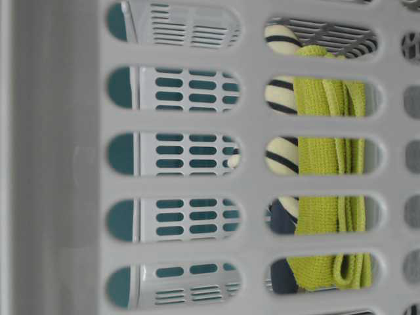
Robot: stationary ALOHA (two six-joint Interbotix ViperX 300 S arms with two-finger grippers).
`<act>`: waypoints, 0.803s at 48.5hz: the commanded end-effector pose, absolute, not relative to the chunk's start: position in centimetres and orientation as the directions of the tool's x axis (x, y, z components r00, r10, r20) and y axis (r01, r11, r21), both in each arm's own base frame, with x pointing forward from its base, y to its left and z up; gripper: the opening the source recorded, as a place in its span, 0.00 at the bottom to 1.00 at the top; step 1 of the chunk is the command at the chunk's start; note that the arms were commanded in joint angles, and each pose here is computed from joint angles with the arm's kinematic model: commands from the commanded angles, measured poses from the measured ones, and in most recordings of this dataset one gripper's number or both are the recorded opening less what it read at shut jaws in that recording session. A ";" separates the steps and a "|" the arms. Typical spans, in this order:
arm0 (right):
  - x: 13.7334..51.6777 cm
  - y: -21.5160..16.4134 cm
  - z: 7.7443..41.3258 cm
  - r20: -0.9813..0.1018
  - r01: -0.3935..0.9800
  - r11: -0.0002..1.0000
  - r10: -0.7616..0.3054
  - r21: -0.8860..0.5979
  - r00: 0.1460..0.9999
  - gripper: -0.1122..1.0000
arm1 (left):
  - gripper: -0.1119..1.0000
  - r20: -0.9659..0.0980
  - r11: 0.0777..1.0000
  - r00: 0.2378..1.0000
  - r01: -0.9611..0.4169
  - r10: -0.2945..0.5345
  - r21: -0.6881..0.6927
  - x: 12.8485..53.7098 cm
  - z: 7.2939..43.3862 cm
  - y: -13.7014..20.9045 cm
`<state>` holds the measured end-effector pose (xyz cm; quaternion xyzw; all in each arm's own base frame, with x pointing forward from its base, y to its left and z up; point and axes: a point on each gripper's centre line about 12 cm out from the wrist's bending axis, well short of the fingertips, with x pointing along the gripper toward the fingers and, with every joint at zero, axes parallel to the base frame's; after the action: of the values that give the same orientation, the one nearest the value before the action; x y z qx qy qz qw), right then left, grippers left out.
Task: Pick up the yellow cloth from the shopping basket with the left arm.
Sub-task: 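Move the left gripper over the basket toward the yellow-green cloth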
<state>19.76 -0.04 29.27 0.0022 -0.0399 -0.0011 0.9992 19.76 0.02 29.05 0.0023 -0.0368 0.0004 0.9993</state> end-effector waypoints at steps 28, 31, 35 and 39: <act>19.4 0.0 28.8 -0.128 0.011 0.996 0.000 0.087 0.992 0.09 | 0.11 -0.263 0.999 0.964 -0.033 0.027 -0.016 25.5 38.3 0.5; 19.3 0.0 28.7 -0.154 0.012 0.996 0.001 0.085 0.988 0.09 | 0.11 -0.299 0.999 0.954 -0.036 0.030 -0.016 26.5 38.3 0.6; 19.1 0.0 28.7 -0.163 0.010 0.997 0.003 0.079 0.987 0.10 | 0.11 -0.328 0.999 0.944 -0.037 0.030 -0.015 27.8 38.3 0.6; 18.9 0.0 29.3 -0.138 0.008 0.997 0.003 0.074 0.990 0.16 | 0.12 -0.352 0.999 0.935 -0.038 0.029 -0.017 29.1 38.3 0.6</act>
<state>18.85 0.04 27.95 0.0389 0.0888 -0.0021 0.9953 28.19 0.49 37.12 -0.0132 0.1865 0.0156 0.9822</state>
